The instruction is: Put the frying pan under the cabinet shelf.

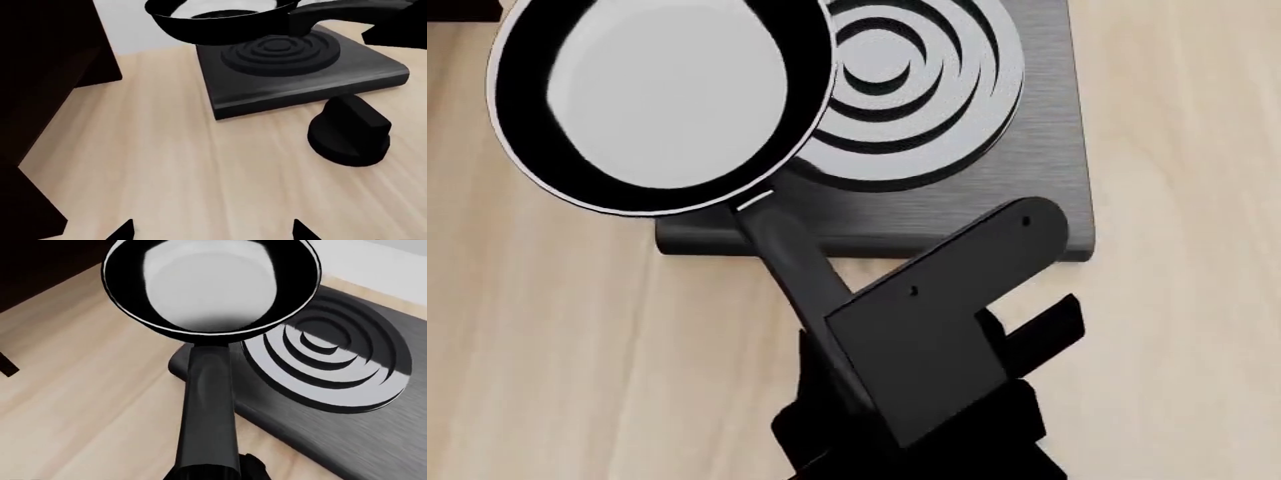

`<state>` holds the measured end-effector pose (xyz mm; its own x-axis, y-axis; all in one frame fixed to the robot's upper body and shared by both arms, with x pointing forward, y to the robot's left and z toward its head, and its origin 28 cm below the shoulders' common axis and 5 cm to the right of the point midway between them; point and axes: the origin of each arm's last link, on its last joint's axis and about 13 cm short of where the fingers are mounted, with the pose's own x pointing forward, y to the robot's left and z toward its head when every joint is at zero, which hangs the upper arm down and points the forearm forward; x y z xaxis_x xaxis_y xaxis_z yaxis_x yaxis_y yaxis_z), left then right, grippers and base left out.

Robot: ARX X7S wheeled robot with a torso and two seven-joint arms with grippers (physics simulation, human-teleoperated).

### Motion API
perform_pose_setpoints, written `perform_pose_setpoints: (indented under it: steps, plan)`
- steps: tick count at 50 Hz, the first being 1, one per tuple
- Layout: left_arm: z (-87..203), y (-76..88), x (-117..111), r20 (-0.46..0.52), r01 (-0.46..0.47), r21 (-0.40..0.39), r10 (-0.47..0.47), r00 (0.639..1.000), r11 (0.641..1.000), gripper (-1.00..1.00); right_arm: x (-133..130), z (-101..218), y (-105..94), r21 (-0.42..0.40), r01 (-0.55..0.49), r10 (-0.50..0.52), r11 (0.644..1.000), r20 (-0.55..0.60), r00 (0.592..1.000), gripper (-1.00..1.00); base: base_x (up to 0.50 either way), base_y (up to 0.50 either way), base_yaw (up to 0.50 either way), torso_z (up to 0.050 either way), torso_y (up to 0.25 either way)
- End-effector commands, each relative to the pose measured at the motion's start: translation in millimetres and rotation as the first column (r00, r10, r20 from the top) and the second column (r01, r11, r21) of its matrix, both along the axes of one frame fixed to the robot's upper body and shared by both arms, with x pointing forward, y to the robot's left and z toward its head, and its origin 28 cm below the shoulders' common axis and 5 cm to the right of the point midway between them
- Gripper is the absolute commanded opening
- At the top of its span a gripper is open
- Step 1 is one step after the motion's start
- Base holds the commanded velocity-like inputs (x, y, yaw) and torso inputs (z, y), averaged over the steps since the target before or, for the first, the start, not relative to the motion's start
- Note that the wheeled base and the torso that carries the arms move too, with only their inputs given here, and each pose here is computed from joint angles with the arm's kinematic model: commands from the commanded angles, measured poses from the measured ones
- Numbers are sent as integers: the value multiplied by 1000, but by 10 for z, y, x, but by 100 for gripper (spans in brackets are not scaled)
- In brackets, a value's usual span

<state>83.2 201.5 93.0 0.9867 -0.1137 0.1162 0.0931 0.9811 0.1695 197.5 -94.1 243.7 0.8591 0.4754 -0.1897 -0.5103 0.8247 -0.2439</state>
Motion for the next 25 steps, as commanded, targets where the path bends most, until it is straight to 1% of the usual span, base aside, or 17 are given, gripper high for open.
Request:
perform_pose_setpoints:
  steps: [1,15,25]
  plan:
    - [44,35,-71,16,-12,11,12,1000,1000,100,126,55,60,18,-24,24,1000,9,1000,-100,0,0,0,0,0]
    - [74,35,-92,27,-15,2,15,1000,1000,100,163,40,101,-7,-51,50,999,-27,998,-100,0,0,0,1,2]
    - [63,27,-92,25,-11,-6,11,1000,1000,100,170,68,121,-47,-65,63,997,-45,997,-100,0,0,0,1,2]
